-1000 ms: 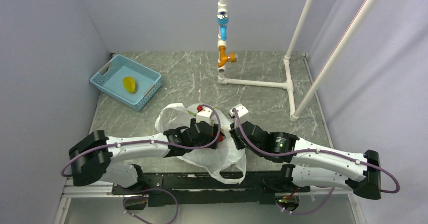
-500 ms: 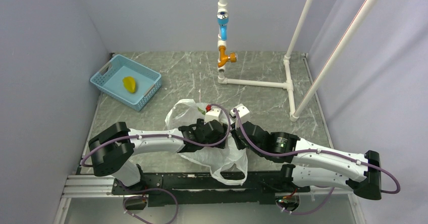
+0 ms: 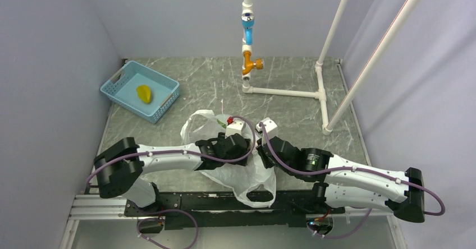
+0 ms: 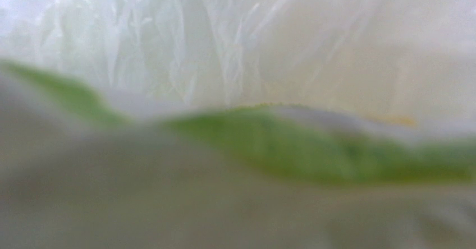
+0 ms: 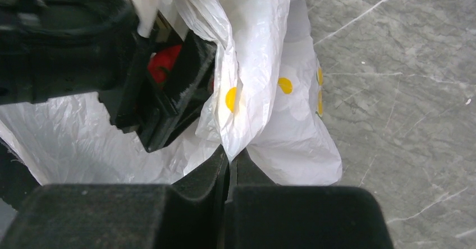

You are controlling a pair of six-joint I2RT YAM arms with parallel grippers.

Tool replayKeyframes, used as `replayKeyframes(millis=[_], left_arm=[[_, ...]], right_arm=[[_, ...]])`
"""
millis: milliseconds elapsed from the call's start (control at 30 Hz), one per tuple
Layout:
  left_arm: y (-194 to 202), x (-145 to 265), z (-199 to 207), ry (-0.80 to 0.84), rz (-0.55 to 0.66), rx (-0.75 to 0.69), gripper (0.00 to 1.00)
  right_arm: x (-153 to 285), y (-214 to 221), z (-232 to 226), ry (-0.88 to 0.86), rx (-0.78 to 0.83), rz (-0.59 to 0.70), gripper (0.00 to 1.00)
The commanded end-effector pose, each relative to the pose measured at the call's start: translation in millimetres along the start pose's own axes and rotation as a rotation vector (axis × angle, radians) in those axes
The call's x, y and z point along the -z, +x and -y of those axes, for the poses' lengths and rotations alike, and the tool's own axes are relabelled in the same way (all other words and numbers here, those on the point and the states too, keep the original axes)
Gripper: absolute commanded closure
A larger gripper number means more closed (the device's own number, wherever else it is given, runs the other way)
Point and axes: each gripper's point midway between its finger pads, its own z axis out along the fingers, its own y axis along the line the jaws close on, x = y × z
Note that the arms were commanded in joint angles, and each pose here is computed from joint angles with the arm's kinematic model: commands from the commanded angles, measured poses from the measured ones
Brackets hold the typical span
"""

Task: Take the fake fruits out of the plastic bag
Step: Take out the fake fruit from the plastic bag.

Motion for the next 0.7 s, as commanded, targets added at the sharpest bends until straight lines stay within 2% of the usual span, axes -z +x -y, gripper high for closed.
replayKeyframes(millis=[0,233,500,667], left_arm=[[-24,28,6,0.053,0.06,-0.01,0.63],[-54,77,15,0.173,0.156,0.027,0.69],[-64,132,17,0.33,0.192,0.04,0.69],[-79,174,2,0.343,0.228,0.028,0.7]], right_arm=[[2,-7,-8,-0.038,-0.02,0.03,1.0],[-4,-4,-12,-0.048,-0.017,0.021,1.0],[-7,-11,-16,-0.053,-0.024,0.041,1.0],[-11,-9,-18,-0.057,-0.022,0.04,1.0]])
